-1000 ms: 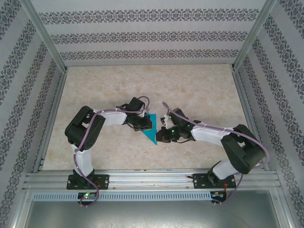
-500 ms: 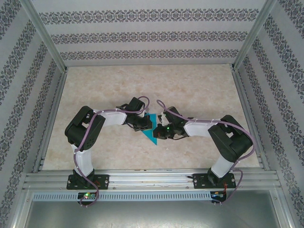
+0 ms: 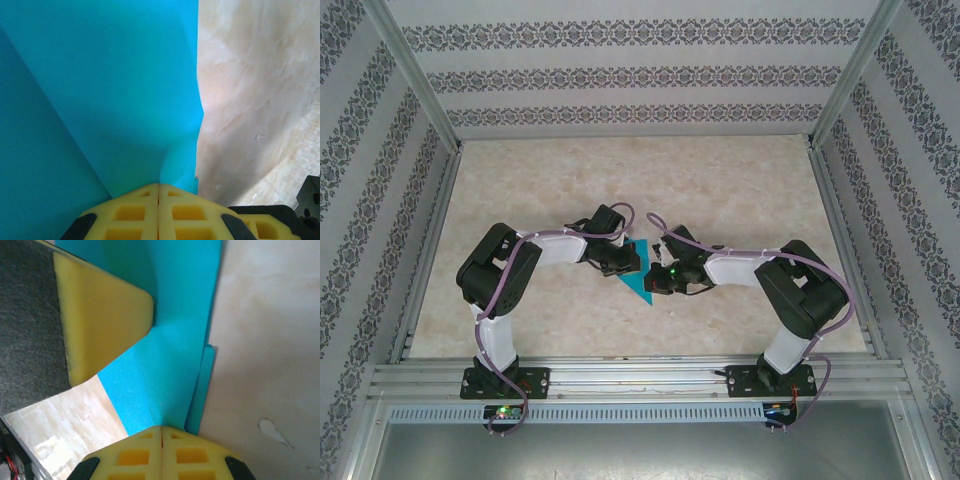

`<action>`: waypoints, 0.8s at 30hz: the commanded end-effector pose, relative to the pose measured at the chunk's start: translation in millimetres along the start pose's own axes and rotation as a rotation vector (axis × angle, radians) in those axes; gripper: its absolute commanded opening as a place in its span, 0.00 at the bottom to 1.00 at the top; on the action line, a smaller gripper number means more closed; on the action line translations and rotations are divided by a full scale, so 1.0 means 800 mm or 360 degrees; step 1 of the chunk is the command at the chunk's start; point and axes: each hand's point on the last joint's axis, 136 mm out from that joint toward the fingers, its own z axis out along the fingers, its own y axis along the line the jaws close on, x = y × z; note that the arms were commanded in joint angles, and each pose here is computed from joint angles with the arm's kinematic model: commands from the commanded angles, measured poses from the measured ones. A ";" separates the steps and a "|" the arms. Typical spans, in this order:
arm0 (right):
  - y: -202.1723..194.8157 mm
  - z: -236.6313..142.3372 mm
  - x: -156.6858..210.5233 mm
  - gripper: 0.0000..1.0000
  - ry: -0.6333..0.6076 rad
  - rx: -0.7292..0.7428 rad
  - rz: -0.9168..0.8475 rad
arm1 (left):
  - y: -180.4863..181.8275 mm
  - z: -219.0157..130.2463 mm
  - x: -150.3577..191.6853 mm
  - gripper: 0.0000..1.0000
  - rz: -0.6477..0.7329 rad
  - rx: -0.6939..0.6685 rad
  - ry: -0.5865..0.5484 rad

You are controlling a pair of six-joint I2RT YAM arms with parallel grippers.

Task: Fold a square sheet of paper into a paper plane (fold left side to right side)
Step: Fourth fold the wing at the center of the table.

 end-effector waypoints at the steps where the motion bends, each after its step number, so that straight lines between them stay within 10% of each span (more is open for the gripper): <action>1: -0.025 0.005 0.014 0.00 0.0060 0.0163 0.0002 | 0.035 0.008 0.014 0.08 -0.0047 -0.0183 0.0013; 24: -0.078 0.014 0.039 0.00 0.0183 0.0347 0.0032 | -0.051 -0.043 0.012 0.07 0.0113 0.0263 -0.0190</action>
